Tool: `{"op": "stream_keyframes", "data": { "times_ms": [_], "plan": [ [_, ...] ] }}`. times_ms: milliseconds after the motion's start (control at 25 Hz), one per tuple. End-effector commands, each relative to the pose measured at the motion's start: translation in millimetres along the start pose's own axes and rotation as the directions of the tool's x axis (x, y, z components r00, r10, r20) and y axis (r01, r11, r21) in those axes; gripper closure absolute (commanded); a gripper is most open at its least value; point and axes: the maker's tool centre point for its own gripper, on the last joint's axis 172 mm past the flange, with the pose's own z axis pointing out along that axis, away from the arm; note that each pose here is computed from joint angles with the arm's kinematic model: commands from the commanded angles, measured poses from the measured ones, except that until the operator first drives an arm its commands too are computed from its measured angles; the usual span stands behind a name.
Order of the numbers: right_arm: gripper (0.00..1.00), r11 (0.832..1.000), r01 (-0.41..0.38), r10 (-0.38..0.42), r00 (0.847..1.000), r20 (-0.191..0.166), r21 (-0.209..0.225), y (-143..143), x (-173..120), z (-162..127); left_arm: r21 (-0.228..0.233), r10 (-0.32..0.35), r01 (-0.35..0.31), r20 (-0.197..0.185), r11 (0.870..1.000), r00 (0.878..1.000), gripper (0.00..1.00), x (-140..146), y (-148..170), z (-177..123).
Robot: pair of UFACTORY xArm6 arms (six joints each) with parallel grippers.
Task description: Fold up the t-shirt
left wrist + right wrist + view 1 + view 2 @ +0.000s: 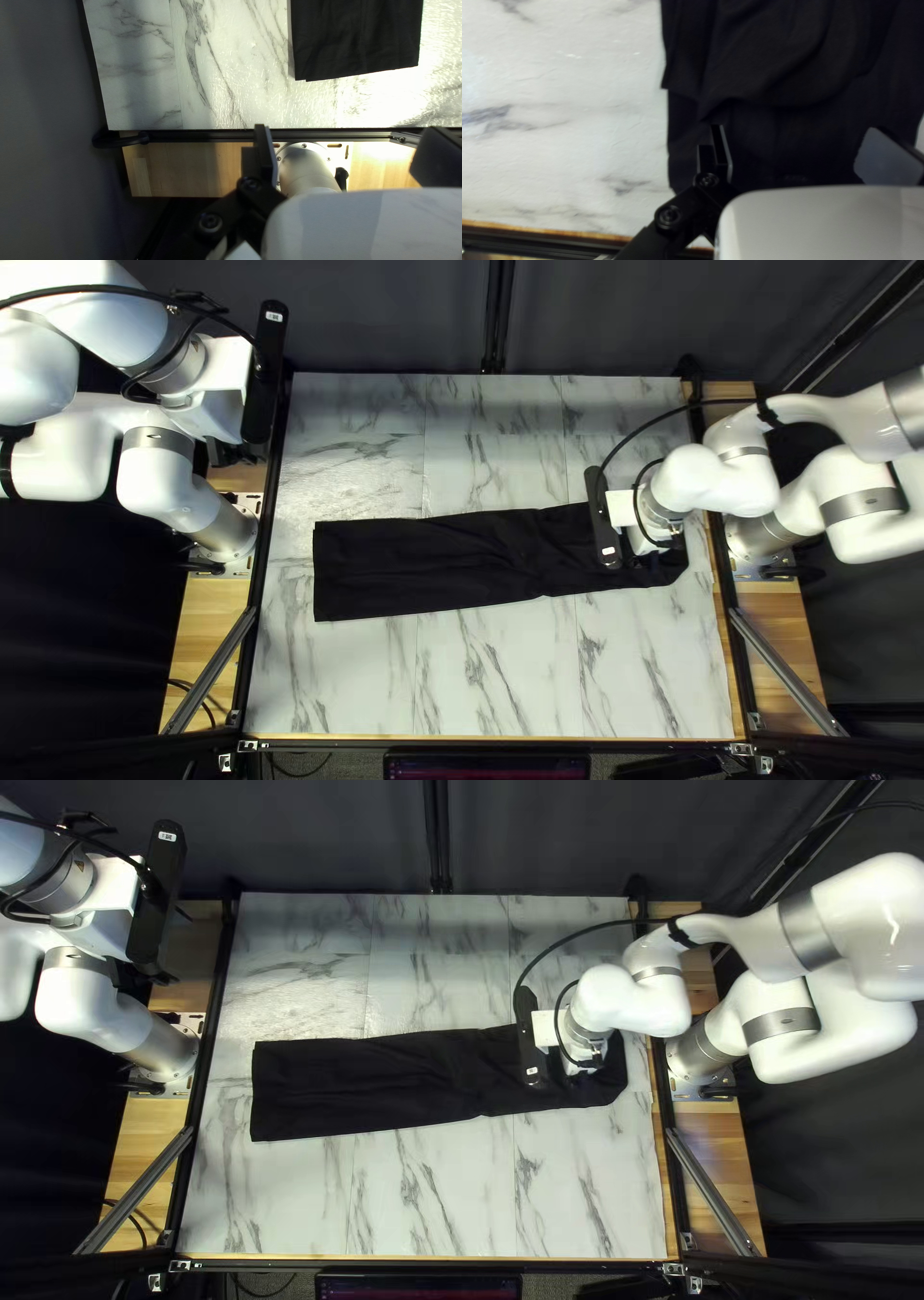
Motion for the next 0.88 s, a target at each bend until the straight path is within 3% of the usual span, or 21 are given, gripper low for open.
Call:
{"op": "stream_keyframes", "data": {
  "times_ms": [40,320,720,880],
  "plan": [
    [0.00,1.000,0.012,-0.012,1.000,-0.020,-0.005,10,19,2,0.000,0.000,0.000,0.000,1.000,1.000,0.00,0,0,0],
    [0.00,0.999,0.031,-0.032,0.999,-0.035,-0.037,7,45,-17,0.000,0.000,0.000,0.000,1.000,1.000,0.00,0,0,0],
    [0.00,0.993,0.029,-0.033,0.999,-0.037,-0.110,-6,46,-45,0.000,0.000,0.000,0.000,1.000,1.000,0.00,0,0,0],
    [0.00,0.993,0.026,-0.031,0.999,-0.041,-0.118,-12,33,-36,0.000,0.000,0.000,0.000,1.000,1.000,0.00,0,0,0]
  ]
}}
